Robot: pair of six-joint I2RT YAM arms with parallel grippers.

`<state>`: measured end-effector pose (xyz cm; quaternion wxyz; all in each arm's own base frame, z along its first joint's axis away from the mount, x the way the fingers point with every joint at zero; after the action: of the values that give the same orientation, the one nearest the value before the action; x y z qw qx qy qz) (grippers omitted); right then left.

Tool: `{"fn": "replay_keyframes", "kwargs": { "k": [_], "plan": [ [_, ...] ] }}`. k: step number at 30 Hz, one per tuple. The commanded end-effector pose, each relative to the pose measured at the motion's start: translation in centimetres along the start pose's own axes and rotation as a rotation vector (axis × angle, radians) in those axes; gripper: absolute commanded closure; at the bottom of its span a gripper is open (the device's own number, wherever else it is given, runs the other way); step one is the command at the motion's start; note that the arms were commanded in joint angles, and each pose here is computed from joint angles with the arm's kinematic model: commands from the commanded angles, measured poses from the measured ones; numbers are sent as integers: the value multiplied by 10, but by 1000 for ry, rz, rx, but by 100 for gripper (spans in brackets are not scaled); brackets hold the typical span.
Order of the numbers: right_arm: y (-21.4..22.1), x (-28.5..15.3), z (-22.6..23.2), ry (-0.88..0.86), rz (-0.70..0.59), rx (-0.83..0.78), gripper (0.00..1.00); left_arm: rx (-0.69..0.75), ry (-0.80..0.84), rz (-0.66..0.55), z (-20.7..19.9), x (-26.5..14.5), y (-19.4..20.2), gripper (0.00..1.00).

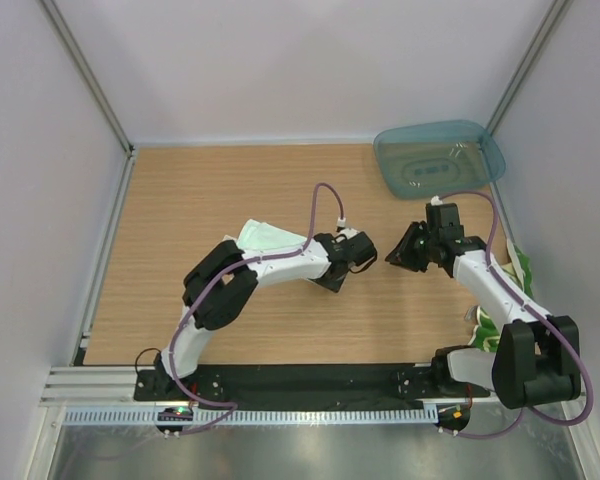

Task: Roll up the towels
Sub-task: Roll the towel

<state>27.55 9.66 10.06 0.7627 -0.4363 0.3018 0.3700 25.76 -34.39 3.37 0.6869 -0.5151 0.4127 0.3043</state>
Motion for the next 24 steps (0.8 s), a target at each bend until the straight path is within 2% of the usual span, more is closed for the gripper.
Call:
{"fn": "replay_keyframes", "kwargs": {
  "k": [1,7,11,14,15,19,22,24],
  "plan": [
    [-7,1,2,-19,-19,-26,75,-41,0,-7,1,12,6,56],
    [-6,4,3,-29,-7,-25,75,-90,11,-5,16,23,10,64],
    [-6,8,9,-68,3,-12,75,-112,50,-12,23,25,5,75],
    [-4,12,24,-169,14,-1,72,-103,69,-10,26,25,3,84],
    [0,11,36,-241,41,22,69,-99,90,-13,26,21,0,88],
    [-4,16,63,-414,38,86,43,-111,172,-31,20,5,-6,92],
    [-1,26,76,-437,60,106,34,-129,232,-56,18,-14,-11,93],
    [1,36,85,-446,72,100,32,-132,251,-61,19,-21,-9,93]
  ]
}}
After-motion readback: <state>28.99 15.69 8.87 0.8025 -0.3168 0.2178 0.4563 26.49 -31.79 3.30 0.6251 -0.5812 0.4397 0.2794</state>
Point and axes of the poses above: each gripper's point midway between its finger pads, its own x axis out along the fingers, its own z axis along the line the jaws close on, y = z × x, the point moved 1 cm from there along -x, back along the fingers, and after that the axes turned 10 degrees about -x, right-handed, at the moved point
